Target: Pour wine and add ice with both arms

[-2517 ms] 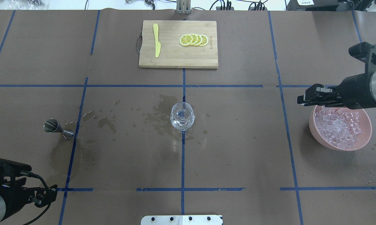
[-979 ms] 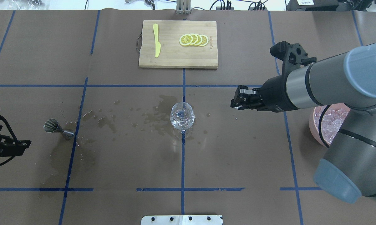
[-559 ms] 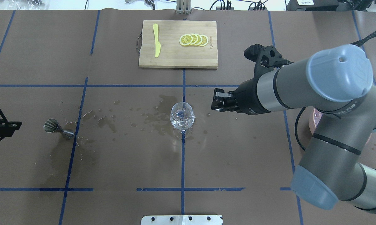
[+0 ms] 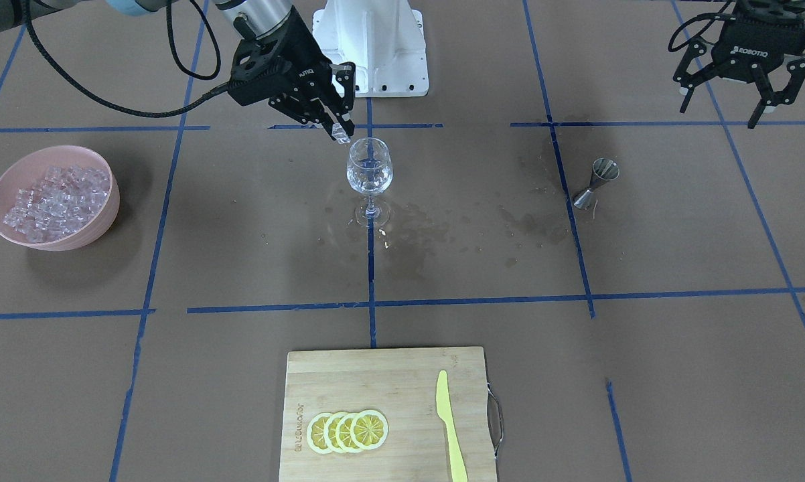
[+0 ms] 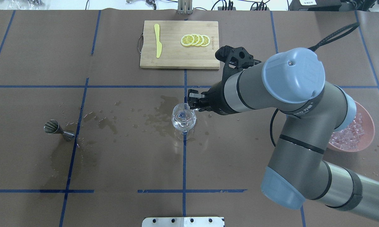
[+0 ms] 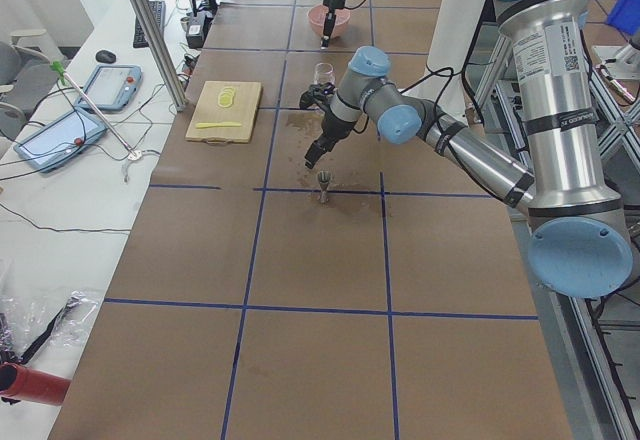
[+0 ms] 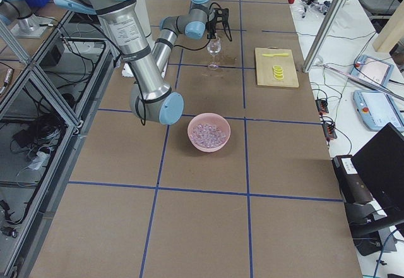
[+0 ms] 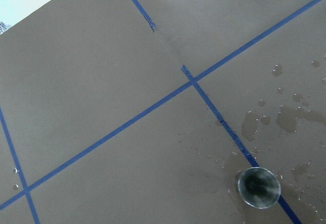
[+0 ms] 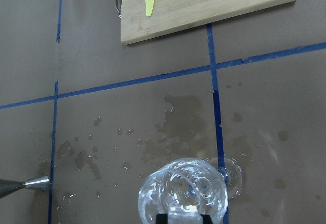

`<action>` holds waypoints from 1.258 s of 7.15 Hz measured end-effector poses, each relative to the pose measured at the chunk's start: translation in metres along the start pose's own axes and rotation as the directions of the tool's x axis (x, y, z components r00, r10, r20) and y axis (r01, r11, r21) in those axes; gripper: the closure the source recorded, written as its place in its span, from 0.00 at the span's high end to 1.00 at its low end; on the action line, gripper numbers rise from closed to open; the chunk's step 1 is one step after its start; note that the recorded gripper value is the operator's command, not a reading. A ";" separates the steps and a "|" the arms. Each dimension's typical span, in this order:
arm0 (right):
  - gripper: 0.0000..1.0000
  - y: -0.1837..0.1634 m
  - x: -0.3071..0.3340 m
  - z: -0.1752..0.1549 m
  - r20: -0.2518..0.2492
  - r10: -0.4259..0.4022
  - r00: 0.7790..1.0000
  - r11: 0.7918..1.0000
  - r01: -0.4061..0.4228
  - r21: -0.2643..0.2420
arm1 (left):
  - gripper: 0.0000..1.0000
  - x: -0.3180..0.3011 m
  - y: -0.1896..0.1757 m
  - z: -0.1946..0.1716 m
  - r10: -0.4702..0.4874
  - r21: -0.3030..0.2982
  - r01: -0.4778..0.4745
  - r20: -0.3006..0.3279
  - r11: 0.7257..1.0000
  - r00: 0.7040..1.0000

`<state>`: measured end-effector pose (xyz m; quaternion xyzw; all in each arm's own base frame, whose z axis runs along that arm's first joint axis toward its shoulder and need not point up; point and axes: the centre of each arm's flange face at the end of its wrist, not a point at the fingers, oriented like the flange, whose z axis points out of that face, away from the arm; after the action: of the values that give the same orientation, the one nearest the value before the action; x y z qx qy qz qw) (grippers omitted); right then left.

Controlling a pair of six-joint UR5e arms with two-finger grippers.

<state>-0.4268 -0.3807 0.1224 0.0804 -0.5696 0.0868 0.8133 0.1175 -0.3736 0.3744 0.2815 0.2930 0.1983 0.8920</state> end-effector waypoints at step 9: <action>0.80 0.003 -0.030 0.022 0.000 -0.011 1.000 1.000 0.011 0.018 | 1.00 -0.081 0.016 0.007 0.080 -0.036 -0.077 0.111 0.996 0.991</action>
<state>-0.4579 -0.3844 0.1022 0.0908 -0.5684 0.0873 0.8131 0.0582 -0.4062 0.4228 0.2895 0.2278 0.2215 0.9029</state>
